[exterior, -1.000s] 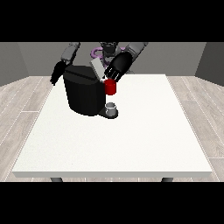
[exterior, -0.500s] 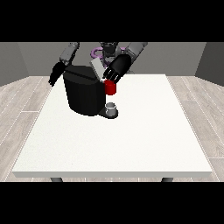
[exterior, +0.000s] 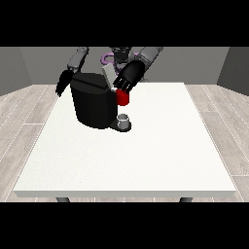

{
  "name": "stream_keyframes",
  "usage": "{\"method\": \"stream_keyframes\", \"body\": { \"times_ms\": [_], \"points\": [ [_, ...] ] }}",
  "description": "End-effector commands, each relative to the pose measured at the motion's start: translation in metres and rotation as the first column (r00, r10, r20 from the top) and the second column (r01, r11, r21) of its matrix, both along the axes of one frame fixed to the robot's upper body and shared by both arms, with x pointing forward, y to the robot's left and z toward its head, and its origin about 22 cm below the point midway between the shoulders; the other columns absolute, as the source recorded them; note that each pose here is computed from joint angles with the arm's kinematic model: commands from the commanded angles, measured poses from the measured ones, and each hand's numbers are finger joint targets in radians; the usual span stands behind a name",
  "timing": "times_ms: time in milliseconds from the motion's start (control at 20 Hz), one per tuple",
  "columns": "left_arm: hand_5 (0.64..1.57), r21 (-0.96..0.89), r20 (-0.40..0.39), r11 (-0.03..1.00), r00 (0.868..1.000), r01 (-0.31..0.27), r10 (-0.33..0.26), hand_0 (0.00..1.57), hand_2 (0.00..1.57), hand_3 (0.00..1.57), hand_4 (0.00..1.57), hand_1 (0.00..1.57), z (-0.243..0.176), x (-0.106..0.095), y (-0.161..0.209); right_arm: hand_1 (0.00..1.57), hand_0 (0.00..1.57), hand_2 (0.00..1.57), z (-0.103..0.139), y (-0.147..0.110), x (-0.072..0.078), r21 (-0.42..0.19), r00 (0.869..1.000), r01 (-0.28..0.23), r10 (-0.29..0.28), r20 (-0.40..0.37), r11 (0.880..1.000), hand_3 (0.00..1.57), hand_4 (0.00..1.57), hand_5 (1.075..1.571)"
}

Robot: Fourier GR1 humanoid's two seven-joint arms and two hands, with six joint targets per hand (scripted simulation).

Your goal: Insert the coffee pod into the coffee machine and close the lid

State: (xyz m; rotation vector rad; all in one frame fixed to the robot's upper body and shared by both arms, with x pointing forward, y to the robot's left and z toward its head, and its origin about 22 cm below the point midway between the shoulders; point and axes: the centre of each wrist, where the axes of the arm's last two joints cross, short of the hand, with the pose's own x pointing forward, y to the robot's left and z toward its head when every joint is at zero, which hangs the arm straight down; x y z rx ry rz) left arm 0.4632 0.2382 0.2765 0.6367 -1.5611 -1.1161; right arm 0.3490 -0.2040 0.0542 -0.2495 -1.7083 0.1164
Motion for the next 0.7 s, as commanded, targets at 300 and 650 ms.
{"method": "stream_keyframes", "body": {
  "times_ms": [300, 650],
  "points": [
    [1.571, -0.014, 0.081, 0.999, 0.996, -0.031, 0.032, 1.18, 1.20, 1.17, 0.35, 1.18, 0.011, 0.000, 0.002, 0.00, 0.00, 0.00, 0.018, -0.010, 0.006, -0.003, 1.000, -0.020, 0.020, 0.016, 1.000, 0.00, 0.00, 1.571],
    [1.571, 0.137, 0.136, 0.990, 0.991, -0.031, 0.012, 1.21, 1.22, 1.09, 0.00, 1.21, 0.001, -0.003, 0.012, 0.00, 0.00, 0.00, 0.001, -0.004, -0.002, -0.010, 1.000, 0.002, -0.001, 0.030, 1.000, 0.00, 0.00, 1.571]
  ]
}}
